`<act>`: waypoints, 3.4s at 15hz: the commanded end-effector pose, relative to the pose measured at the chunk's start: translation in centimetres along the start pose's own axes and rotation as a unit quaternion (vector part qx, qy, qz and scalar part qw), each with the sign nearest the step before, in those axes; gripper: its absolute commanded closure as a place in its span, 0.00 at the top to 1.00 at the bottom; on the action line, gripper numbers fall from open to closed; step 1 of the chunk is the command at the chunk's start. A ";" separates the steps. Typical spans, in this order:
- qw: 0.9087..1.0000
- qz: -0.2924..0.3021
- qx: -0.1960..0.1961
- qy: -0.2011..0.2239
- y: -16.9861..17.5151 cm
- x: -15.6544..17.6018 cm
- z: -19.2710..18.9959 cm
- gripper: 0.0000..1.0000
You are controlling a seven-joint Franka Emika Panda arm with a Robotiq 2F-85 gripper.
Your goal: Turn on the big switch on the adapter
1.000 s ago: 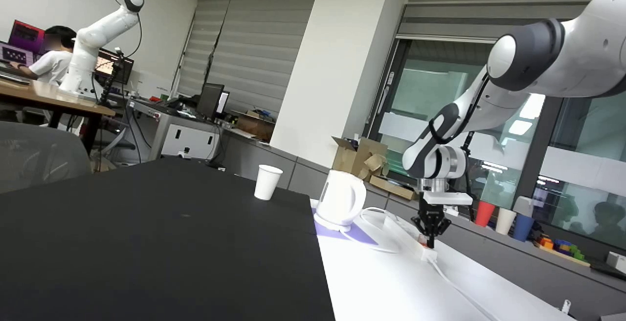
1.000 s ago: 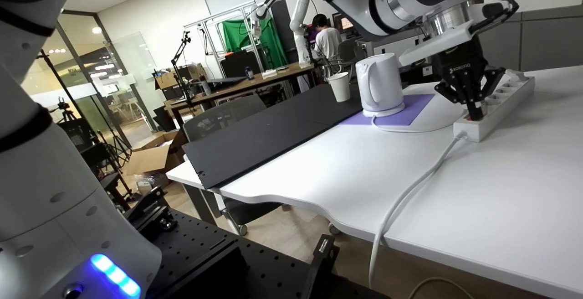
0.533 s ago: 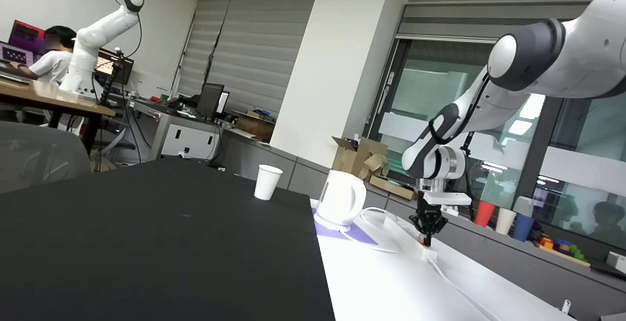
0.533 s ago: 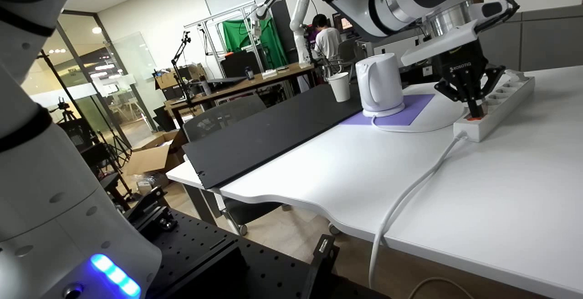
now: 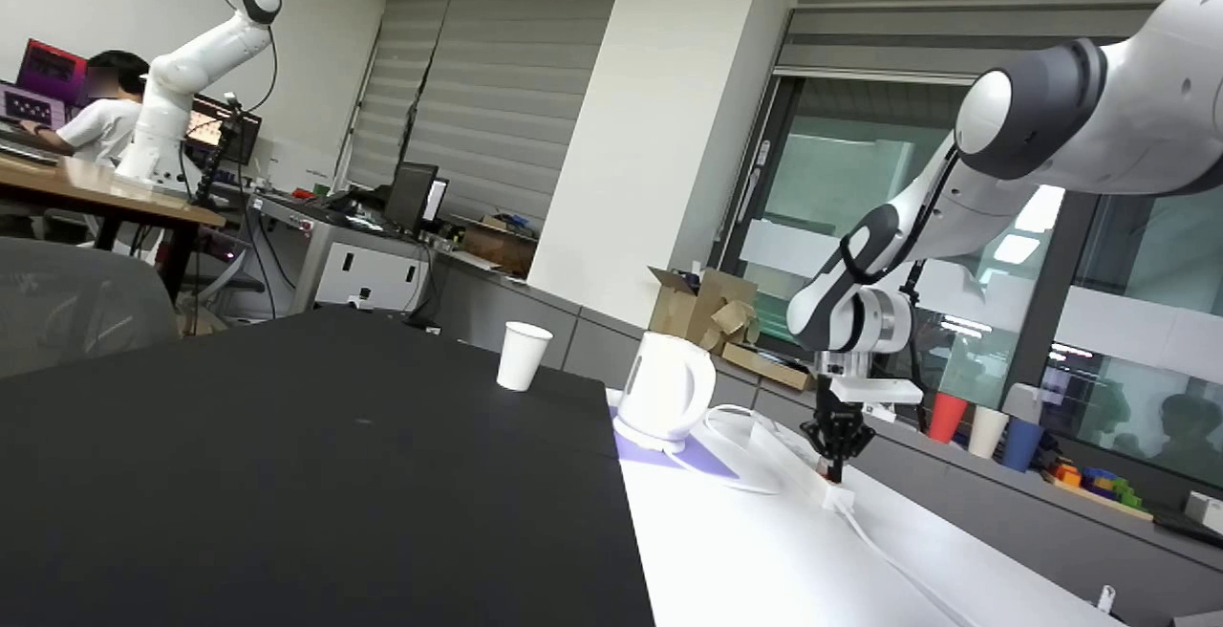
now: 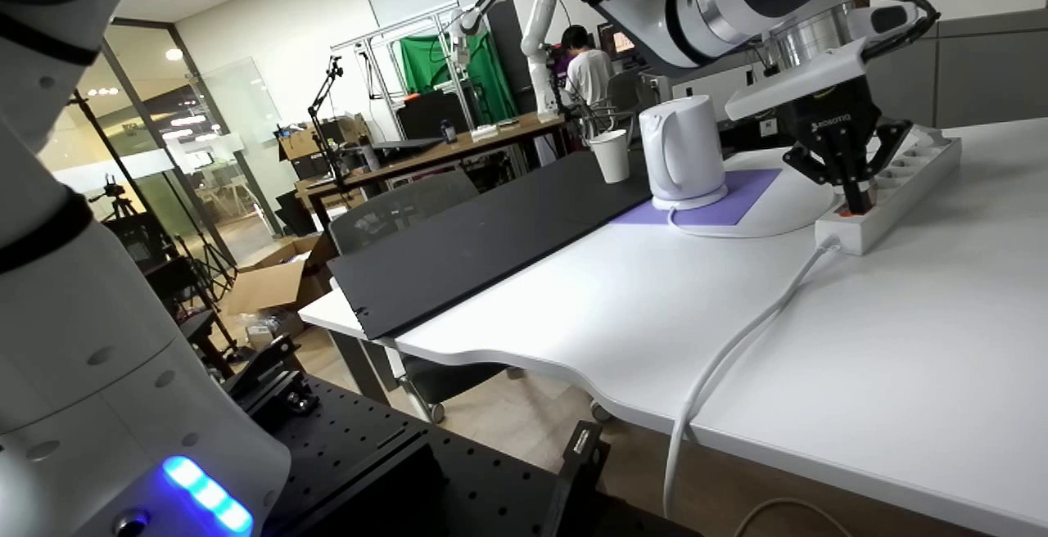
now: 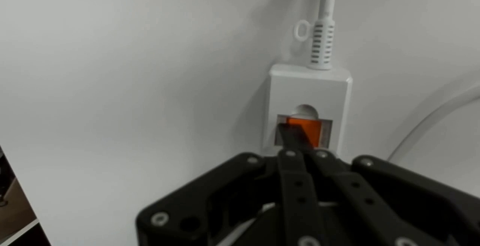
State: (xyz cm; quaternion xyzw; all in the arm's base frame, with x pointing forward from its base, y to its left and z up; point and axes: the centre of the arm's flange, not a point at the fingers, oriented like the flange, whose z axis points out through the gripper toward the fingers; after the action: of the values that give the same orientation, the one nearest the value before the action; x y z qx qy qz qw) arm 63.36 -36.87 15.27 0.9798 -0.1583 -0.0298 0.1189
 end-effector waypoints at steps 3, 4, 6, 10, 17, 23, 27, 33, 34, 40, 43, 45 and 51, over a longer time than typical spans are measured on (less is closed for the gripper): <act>1.000 0.001 0.018 0.000 0.0 -0.5 0.4 0.00; 1.000 0.003 0.022 -0.005 0.3 -0.4 0.8 0.00; 0.999 0.011 0.034 -0.015 0.8 -0.1 1.4 0.00; 0.997 0.040 0.057 -0.042 2.7 0.2 2.7 0.00; 0.994 0.068 0.068 -0.050 4.2 -0.4 4.0 0.00; 0.984 0.095 0.098 -0.111 3.9 0.2 6.0 0.00; 0.986 0.089 0.093 -0.106 3.3 0.1 5.1 0.00; 0.989 0.072 0.090 -0.090 1.7 0.5 -1.0 0.00; 0.989 0.067 0.089 -0.092 1.2 0.5 -1.8 0.00; 0.994 0.038 0.044 -0.091 -1.5 0.6 -9.0 0.00; 0.998 0.033 0.007 -0.060 -2.1 0.8 -12.2 0.00; 0.999 0.034 0.000 -0.025 -2.5 0.9 -13.9 0.00; 1.000 0.019 -0.015 0.002 -3.4 1.1 -17.2 0.00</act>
State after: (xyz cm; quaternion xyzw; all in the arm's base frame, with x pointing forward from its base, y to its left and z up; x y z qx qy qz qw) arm 68.49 -31.54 29.49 0.9776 -0.1718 -0.0218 0.1198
